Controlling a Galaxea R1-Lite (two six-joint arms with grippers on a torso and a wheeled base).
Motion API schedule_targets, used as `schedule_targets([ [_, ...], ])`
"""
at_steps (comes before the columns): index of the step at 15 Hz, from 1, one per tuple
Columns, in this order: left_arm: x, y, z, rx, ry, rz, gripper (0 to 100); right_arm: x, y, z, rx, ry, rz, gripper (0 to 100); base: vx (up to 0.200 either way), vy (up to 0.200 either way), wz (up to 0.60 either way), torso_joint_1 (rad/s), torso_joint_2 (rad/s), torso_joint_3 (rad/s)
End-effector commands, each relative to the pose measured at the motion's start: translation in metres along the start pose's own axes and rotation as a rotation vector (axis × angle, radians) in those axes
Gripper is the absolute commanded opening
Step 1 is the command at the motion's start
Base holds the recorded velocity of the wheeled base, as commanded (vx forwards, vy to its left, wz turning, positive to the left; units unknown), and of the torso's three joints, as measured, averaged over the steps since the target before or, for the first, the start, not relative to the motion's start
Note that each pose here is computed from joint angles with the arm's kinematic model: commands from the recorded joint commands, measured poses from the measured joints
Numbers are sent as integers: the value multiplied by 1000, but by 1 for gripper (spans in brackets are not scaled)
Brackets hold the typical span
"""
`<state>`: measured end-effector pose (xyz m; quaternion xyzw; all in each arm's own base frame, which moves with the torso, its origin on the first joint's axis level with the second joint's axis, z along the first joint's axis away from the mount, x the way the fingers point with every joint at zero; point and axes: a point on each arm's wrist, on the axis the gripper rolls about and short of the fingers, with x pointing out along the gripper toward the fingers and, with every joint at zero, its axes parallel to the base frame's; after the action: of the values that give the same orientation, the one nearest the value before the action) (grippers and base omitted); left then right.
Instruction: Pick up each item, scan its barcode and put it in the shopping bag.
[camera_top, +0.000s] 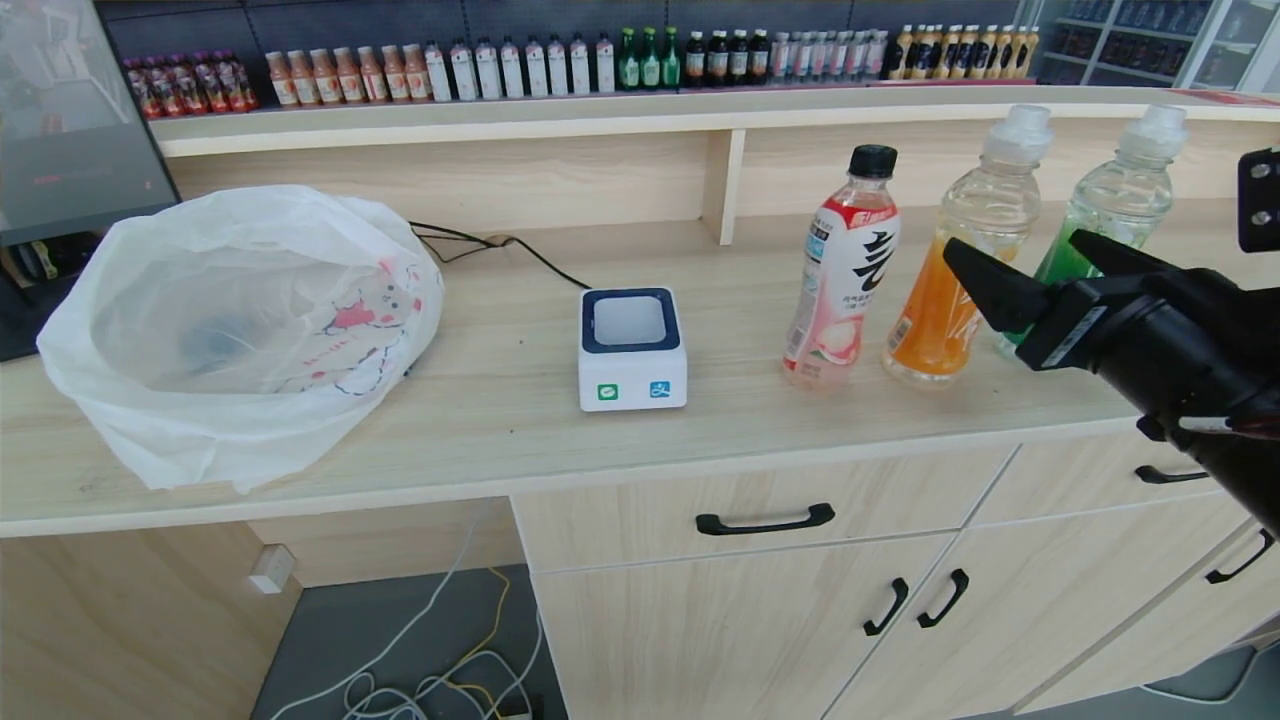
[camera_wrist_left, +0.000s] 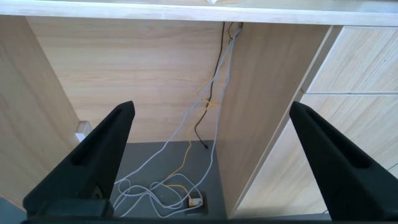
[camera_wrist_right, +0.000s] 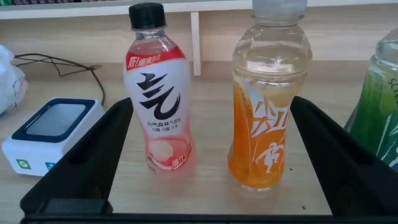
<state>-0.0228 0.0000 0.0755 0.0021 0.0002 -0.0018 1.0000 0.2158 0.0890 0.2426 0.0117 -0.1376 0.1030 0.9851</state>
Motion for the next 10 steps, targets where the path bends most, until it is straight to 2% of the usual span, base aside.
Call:
schedule_targets([
  [1, 0, 0, 0, 0, 0, 1, 100, -2, 4, -8, 3, 25, 20, 100, 0, 0, 0, 0, 0, 0],
  [10, 0, 0, 0, 0, 0, 1, 100, 14, 9, -33, -22, 99, 25, 100, 0, 0, 0, 0, 0, 0],
])
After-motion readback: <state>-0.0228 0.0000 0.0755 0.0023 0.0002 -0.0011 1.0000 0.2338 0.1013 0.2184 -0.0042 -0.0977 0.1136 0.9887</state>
